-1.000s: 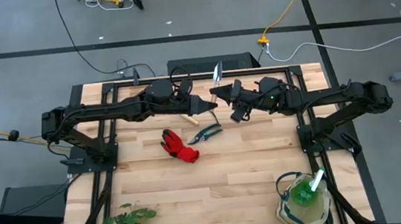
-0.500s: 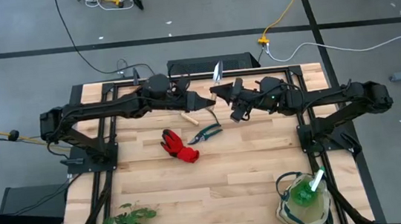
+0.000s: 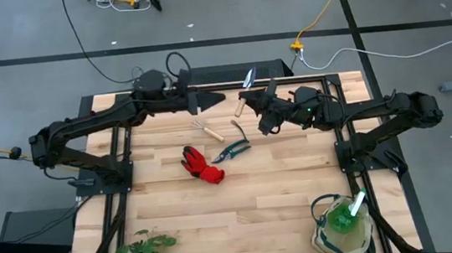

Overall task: Pick & Place Garden tools in Gardening bag
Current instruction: Put the trowel into the gardening bag

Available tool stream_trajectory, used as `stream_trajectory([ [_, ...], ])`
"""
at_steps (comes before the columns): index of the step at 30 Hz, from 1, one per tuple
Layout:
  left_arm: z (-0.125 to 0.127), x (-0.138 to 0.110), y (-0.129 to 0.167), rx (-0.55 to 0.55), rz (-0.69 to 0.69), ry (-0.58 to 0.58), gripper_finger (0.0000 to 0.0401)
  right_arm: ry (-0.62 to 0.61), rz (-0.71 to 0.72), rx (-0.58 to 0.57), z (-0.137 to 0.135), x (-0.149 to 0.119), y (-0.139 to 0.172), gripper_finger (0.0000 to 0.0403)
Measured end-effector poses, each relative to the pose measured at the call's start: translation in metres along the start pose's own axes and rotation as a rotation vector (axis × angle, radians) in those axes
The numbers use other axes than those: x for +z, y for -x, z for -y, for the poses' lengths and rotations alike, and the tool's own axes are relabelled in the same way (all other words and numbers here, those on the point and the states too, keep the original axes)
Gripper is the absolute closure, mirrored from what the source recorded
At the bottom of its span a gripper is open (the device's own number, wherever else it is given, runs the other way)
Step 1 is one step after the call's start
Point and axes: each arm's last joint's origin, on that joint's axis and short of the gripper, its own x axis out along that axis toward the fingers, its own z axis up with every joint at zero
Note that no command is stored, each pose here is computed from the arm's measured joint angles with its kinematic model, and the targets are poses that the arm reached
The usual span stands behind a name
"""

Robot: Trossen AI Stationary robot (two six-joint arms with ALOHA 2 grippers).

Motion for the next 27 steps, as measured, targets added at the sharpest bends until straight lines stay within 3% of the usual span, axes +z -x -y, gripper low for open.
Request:
stream_trajectory([
  [4,-0.0002,0.0015,0.0016,0.009,0.014,-0.072,0.0241,-0.149,0.000,0.001,0.0000,0.0000,0.0001,0.0328],
  [10,0.0006,0.0009,0.0011,0.012,0.019,-0.193,0.0281,-0.205,0.001,0.001,-0.0001,0.0000,0.0001,0.0328],
  [14,0.0017,-0.0001,0.0007,0.005,0.016,-0.247,0.0325,-0.231,0.006,-0.003,0.0004,0.0015,0.0005,0.0328],
  [19,0.0023,-0.0006,0.0008,-0.014,-0.001,-0.254,0.0391,-0.431,0.062,0.000,0.0015,0.0043,0.0009,0.0328],
  [27,0.0039,-0.0024,0.0003,-0.022,-0.008,-0.273,0.0396,-0.705,0.117,0.065,-0.0015,0.0062,0.0011,0.0328],
])
